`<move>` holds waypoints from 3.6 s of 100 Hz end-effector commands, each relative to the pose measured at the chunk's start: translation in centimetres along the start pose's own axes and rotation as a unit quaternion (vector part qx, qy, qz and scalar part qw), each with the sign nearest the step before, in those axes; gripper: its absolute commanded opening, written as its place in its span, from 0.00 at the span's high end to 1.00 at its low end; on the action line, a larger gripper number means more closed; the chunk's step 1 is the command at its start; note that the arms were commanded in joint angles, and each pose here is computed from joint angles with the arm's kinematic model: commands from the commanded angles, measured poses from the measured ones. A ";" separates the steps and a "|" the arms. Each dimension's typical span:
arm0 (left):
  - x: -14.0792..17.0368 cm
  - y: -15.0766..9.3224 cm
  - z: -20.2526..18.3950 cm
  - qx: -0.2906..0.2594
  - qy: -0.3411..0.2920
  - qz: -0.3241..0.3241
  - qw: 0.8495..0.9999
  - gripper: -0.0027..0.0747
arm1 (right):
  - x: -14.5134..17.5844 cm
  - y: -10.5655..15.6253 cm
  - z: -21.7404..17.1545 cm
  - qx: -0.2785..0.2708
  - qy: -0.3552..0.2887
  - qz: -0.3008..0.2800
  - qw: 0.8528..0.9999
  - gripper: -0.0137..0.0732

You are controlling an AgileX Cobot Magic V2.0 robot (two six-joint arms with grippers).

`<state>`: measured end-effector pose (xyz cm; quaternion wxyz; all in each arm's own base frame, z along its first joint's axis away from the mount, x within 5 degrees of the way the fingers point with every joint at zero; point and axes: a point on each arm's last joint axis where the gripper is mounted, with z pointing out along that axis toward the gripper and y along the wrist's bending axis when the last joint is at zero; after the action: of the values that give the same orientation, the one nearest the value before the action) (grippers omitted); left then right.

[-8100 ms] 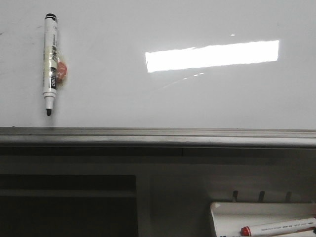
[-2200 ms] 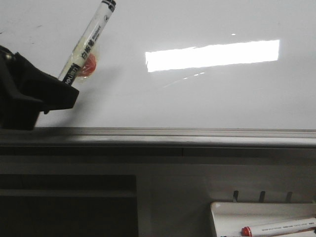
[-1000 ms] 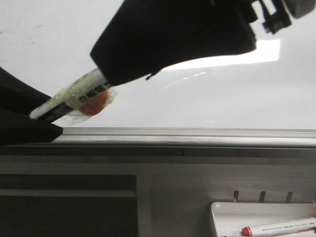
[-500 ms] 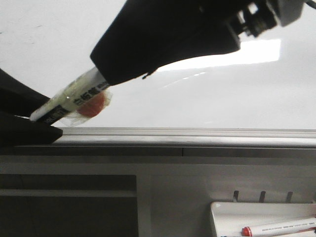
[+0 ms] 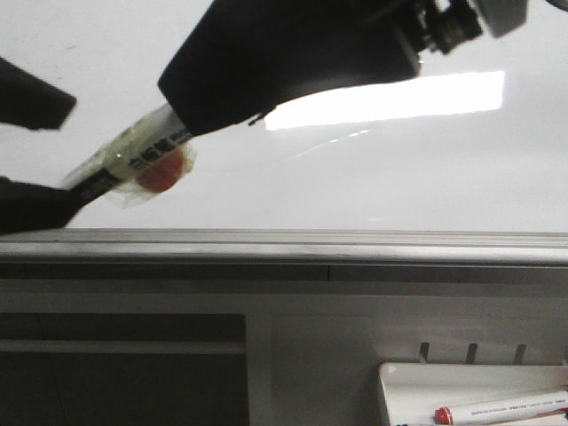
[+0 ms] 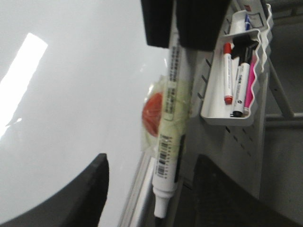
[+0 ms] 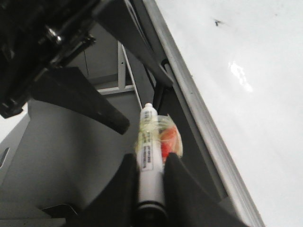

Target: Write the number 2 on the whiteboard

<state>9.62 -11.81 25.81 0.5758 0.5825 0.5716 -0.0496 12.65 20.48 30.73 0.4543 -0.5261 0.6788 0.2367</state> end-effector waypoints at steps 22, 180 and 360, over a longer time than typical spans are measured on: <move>-2.4 2.9 -7.2 -0.106 -0.095 -0.086 0.986 0.45 | -2.1 -0.9 -1.3 0.047 -0.066 -0.003 0.997 0.93; 0.0 6.3 -11.4 -0.385 -0.097 -0.347 0.850 0.99 | -2.2 -5.9 -1.8 0.125 -0.075 0.114 0.983 0.92; -0.4 6.4 -11.5 -0.388 -0.120 -0.336 0.850 0.99 | -1.3 -3.9 -1.2 0.132 -0.095 0.114 0.980 0.92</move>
<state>7.46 -1.54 32.15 0.7364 0.0773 0.6686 -0.0686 15.78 19.00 30.94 0.5045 -0.3779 0.7409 0.2318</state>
